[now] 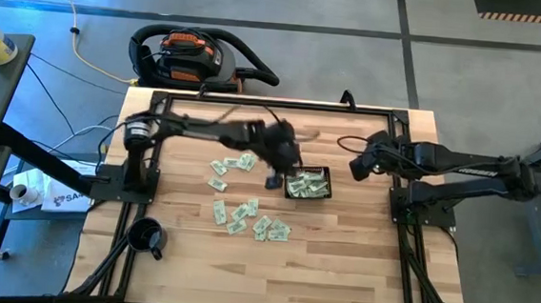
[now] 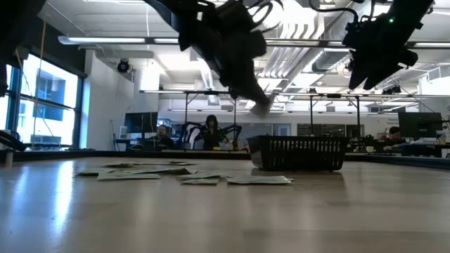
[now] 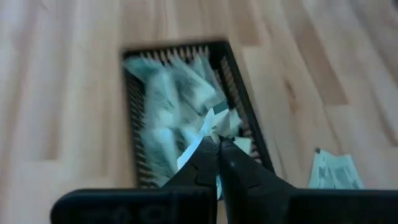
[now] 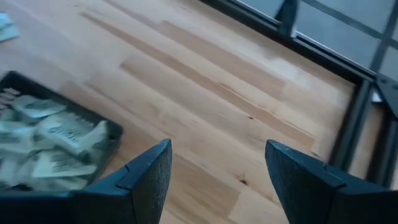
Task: Pick and place Stevia / Truvia into bins
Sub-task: Put the green stevia packet into the black bin
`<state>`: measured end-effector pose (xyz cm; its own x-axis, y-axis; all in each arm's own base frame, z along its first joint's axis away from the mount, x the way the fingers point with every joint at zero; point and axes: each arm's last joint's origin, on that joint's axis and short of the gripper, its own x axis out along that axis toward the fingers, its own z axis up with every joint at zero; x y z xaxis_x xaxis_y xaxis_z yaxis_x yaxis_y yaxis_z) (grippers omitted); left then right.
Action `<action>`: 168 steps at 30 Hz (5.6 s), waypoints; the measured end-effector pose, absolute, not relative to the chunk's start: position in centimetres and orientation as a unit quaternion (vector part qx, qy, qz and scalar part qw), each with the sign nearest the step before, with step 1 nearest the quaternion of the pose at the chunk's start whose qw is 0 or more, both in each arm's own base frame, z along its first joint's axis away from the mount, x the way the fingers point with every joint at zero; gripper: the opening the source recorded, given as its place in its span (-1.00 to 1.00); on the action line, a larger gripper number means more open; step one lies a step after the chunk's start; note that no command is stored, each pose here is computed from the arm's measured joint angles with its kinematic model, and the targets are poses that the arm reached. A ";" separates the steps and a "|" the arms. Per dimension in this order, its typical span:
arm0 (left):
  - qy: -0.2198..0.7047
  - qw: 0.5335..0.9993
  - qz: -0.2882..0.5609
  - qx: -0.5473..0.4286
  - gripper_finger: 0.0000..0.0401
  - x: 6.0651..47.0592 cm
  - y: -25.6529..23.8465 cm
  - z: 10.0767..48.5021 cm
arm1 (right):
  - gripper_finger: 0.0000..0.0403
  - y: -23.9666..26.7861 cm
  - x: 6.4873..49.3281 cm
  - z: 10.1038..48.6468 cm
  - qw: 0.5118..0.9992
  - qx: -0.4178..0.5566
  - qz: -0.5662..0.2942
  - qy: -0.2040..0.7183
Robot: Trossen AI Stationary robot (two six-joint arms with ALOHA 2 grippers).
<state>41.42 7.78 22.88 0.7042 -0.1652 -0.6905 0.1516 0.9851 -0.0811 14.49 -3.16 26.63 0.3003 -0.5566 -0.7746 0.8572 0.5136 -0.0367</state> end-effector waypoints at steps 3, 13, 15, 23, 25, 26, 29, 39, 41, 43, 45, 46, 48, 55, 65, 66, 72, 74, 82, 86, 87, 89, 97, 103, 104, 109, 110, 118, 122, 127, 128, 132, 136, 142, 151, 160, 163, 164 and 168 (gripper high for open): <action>0.394 0.917 -0.060 -0.006 -0.80 42.7 5.9 20.7 | 0.24 -2.5 14.8 26.7 0.797 0.194 -0.433 0.375; 0.399 0.917 0.008 -0.021 -0.79 45.1 3.9 18.1 | 0.24 -0.7 15.1 26.8 0.820 0.193 -0.395 0.367; 0.393 0.919 0.011 -0.020 -0.79 45.5 4.0 18.1 | 0.24 -0.5 15.2 26.8 0.823 0.189 -0.393 0.365; 0.406 0.912 0.050 -0.004 -0.45 46.1 4.3 17.3 | 0.24 -0.2 15.1 26.9 0.824 0.186 -0.399 0.356; 0.414 0.909 0.054 -0.002 -0.30 46.1 4.3 17.9 | 0.24 -0.3 15.1 26.9 0.824 0.184 -0.401 0.355; 0.416 0.908 0.054 -0.002 -0.23 46.1 4.3 18.5 | 0.24 -0.3 15.1 26.9 0.824 0.182 -0.404 0.353; 0.414 0.909 0.053 0.000 -0.05 46.6 4.4 21.4 | 0.24 -0.3 15.1 26.9 0.823 0.175 -0.413 0.347; 0.549 0.833 0.036 0.054 0.15 44.3 5.4 26.3 | 0.24 -0.4 15.0 26.9 0.822 0.164 -0.427 0.340; 0.608 0.791 0.052 0.045 0.15 42.9 6.5 25.6 | 0.24 -0.4 15.0 26.9 0.822 0.165 -0.425 0.342; 0.657 0.749 0.077 0.020 0.15 41.5 7.7 24.2 | 0.24 -0.4 15.0 26.9 0.820 0.168 -0.428 0.340; 0.686 0.719 0.108 -0.015 0.15 40.3 8.7 22.7 | 0.24 -0.5 14.9 26.9 0.819 0.171 -0.435 0.333; 0.692 0.710 0.122 -0.031 0.15 39.6 9.1 22.3 | 0.24 -0.5 14.9 26.9 0.818 0.171 -0.438 0.331; 0.693 0.705 0.142 -0.052 0.16 38.3 9.2 21.7 | 0.24 -0.5 14.9 26.9 0.818 0.170 -0.441 0.328; 0.661 0.732 0.138 -0.087 0.16 32.1 7.7 20.9 | 0.24 -0.5 14.9 27.0 0.817 0.170 -0.446 0.324; 0.611 0.782 0.118 -0.049 0.16 27.1 9.0 16.1 | 0.24 -1.7 14.8 27.0 0.799 0.175 -0.482 0.315; 0.605 0.786 0.118 -0.046 0.16 27.1 9.3 15.9 | 0.24 -1.9 14.8 27.0 0.797 0.174 -0.484 0.316; 0.603 0.789 0.109 -0.046 0.16 27.0 11.2 14.9 | 0.24 -2.3 14.8 27.0 0.791 0.182 -0.490 0.317; 0.611 0.784 0.090 -0.055 0.16 26.9 11.8 14.3 | 0.24 -2.4 14.8 27.0 0.790 0.185 -0.491 0.318; 0.630 0.772 0.070 -0.046 -0.25 26.9 12.5 12.9 | 0.24 -2.4 14.7 26.9 0.787 0.193 -0.497 0.312; 0.637 0.766 0.087 -0.032 -0.69 26.9 13.1 13.4 | 0.24 -2.4 14.7 26.9 0.786 0.187 -0.503 0.309; 0.636 0.766 0.088 -0.036 -0.80 27.1 13.4 13.9 | 0.24 -2.4 14.7 26.9 0.785 0.185 -0.504 0.308; 0.635 0.765 0.094 -0.048 -0.89 27.5 13.6 15.0 | 0.24 -2.4 14.7 26.9 0.785 0.184 -0.505 0.308; 0.499 0.859 0.097 -0.061 -0.84 31.3 14.6 24.6 | 0.24 -2.4 14.6 26.9 0.784 0.184 -0.505 0.311; 0.355 0.934 0.033 -0.037 -0.89 35.5 13.5 28.8 | 0.24 -2.4 14.6 26.9 0.785 0.191 -0.497 0.317; 0.348 0.936 0.026 -0.039 -0.87 36.4 13.2 28.5 | 0.24 -2.3 14.7 26.9 0.785 0.195 -0.493 0.320; 0.355 0.934 -0.015 -0.034 -0.85 41.0 10.1 25.9 | 0.24 -1.8 14.9 26.8 0.795 0.207 -0.466 0.329; 0.365 0.931 -0.015 -0.027 -0.86 41.9 9.4 25.0 | 0.24 -1.6 14.9 26.8 0.798 0.205 -0.461 0.329; 0.426 0.904 0.022 -0.017 -0.82 46.7 6.4 19.8 | 0.24 -0.6 15.0 26.9 0.811 0.204 -0.438 0.329; 0.454 0.890 0.040 -0.031 -0.70 47.2 6.1 18.4 | 0.24 -0.4 15.0 26.8 0.814 0.201 -0.432 0.332; 0.460 0.885 0.073 -0.023 -0.42 47.2 5.6 18.7 | 0.24 -0.2 14.8 26.8 0.815 0.188 -0.432 0.337; 0.464 0.883 0.073 -0.023 -0.36 47.2 5.6 19.0 | 0.24 -0.2 14.8 26.8 0.815 0.185 -0.434 0.336; 0.474 0.877 0.074 -0.023 -0.12 47.2 5.7 22.7 | 0.24 -0.2 14.6 26.8 0.813 0.171 -0.440 0.339; 0.536 0.841 0.068 -0.012 0.05 45.9 5.6 25.7 | 0.24 -0.3 14.5 26.7 0.812 0.158 -0.445 0.344; 0.611 0.783 0.112 0.028 0.05 42.9 5.6 29.3 | 0.24 -0.3 14.5 26.7 0.815 0.138 -0.439 0.352; 0.654 0.725 0.212 -0.041 -0.11 37.7 6.0 29.2 | 0.24 -0.4 14.4 26.5 0.814 0.127 -0.446 0.351; 0.657 0.724 0.179 -0.110 -0.12 28.8 5.0 23.9 | 0.24 -0.2 14.4 24.5 0.808 0.140 -0.432 0.375; 0.613 0.769 0.148 -0.105 -0.12 26.5 4.6 22.0 | 0.24 -0.2 14.5 24.2 0.811 0.144 -0.426 0.375; 0.601 0.782 0.142 -0.090 -0.12 25.9 4.5 21.4 | 0.24 -0.2 14.6 24.2 0.813 0.142 -0.425 0.373; 0.592 0.793 0.139 -0.041 -0.12 23.9 4.9 18.4 | 0.24 -0.4 15.0 24.5 0.821 0.130 -0.425 0.358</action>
